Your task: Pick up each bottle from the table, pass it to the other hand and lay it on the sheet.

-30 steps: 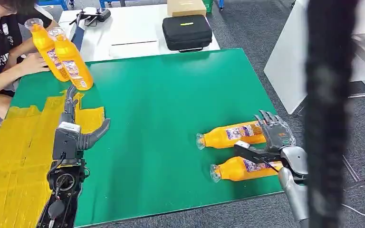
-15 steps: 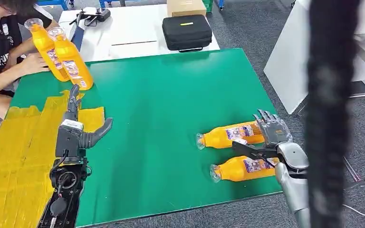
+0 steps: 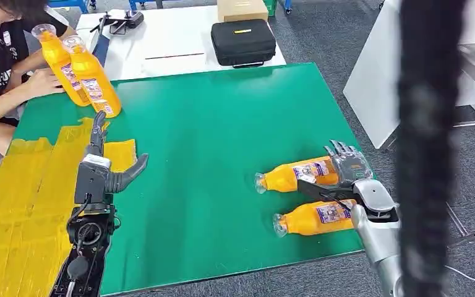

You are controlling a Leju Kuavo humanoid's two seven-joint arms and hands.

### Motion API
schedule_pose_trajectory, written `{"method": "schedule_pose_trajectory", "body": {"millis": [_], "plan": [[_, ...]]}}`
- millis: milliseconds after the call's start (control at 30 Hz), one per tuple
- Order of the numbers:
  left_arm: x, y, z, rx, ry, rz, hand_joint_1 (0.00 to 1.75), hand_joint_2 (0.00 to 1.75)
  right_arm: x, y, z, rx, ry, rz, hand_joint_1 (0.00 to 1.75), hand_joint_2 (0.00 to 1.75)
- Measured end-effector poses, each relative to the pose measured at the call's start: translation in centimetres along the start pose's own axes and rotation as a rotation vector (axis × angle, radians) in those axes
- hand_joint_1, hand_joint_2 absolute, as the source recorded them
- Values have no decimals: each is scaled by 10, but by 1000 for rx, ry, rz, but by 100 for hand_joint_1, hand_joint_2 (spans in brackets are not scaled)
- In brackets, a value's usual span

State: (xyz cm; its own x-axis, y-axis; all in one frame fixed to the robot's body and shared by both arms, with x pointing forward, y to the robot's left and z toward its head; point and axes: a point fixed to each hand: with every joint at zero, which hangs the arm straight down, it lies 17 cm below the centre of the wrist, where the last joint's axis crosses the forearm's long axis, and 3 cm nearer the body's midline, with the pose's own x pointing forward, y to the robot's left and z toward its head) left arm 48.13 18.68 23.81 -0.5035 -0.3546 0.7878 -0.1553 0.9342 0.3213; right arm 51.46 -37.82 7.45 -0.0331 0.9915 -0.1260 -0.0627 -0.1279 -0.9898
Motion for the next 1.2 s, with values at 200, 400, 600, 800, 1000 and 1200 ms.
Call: {"method": "schedule_pose_trajectory", "body": {"millis": [200,400,600,800,1000,1200], "plan": [[-5,-2,1,1,10,-3,0,175,6,9,-9,27,-9,1,0,175],[-8,-4,0,1,18,3,0,175,12,34,-14,103,-16,-8,0,175],[-11,-8,-1,-4,25,8,0,175,10,45,-21,154,-8,-26,0,175],[-12,-12,-3,-11,29,12,0,175,10,48,-25,180,-5,-28,28,175],[-14,-15,-3,-16,33,13,0,175,5,54,-27,212,13,-40,175,175],[-15,-17,-6,-20,35,19,0,175,1,56,-29,209,25,-43,175,175]]}}
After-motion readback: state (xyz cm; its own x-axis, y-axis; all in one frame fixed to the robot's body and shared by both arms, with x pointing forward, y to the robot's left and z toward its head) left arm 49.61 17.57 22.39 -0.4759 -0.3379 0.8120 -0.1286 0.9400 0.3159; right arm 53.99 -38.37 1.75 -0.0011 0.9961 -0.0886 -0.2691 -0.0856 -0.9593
